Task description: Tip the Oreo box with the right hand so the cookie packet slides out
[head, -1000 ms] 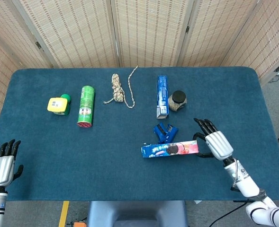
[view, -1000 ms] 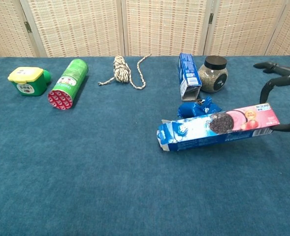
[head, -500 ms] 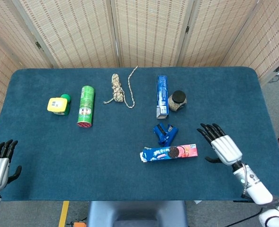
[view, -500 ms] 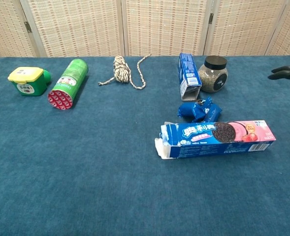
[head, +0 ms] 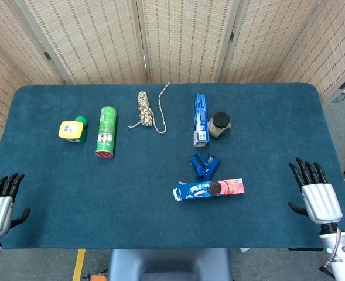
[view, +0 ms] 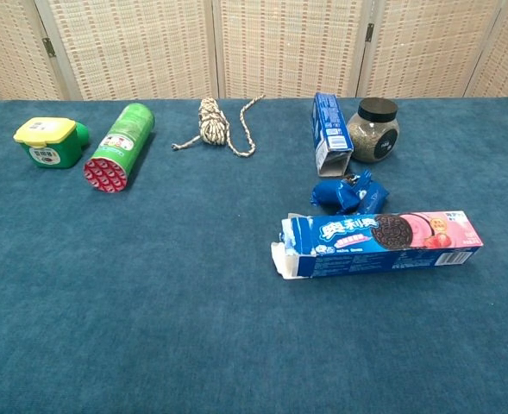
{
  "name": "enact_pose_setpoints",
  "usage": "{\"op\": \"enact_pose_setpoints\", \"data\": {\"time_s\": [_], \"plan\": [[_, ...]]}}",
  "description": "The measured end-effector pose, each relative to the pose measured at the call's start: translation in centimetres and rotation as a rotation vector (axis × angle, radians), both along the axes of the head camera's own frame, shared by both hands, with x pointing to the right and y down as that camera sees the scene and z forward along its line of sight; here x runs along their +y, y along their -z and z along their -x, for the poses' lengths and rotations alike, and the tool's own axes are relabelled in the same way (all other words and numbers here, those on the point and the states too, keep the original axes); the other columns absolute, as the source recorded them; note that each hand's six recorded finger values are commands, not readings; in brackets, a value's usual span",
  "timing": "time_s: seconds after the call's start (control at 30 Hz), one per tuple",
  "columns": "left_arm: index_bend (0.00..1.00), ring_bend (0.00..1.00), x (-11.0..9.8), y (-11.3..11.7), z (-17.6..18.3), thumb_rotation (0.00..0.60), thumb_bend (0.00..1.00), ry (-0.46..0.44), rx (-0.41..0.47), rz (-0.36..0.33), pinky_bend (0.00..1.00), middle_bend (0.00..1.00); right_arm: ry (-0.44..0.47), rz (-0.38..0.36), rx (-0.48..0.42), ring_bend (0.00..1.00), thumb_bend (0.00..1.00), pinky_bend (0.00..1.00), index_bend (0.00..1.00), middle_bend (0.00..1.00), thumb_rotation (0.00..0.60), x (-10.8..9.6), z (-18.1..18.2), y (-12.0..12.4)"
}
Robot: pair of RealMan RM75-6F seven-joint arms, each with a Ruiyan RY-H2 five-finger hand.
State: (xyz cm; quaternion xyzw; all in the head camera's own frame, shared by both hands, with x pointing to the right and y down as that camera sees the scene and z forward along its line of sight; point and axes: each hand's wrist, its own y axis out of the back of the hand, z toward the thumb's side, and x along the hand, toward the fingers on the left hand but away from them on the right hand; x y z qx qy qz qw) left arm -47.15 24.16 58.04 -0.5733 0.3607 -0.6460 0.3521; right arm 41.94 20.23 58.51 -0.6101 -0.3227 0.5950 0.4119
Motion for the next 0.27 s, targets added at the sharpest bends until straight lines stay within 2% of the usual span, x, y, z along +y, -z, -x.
{"op": "enact_pose_setpoints", "data": {"time_s": [0.1,0.27], "plan": [[0.10,0.07,0.08,-0.04,0.10,0.600,0.32,0.006,-0.002,0.001,0.01,0.09,-0.013,-0.013,-0.009,0.00,0.20,0.00,0.00,0.00,0.600,0.01,-0.44,0.26],[0.10,0.07,0.19,-0.13,0.13,0.600,0.32,0.008,-0.018,0.007,0.01,0.09,-0.004,0.012,-0.008,0.00,0.20,0.00,0.00,0.00,0.600,0.06,-0.43,-0.20]]}}
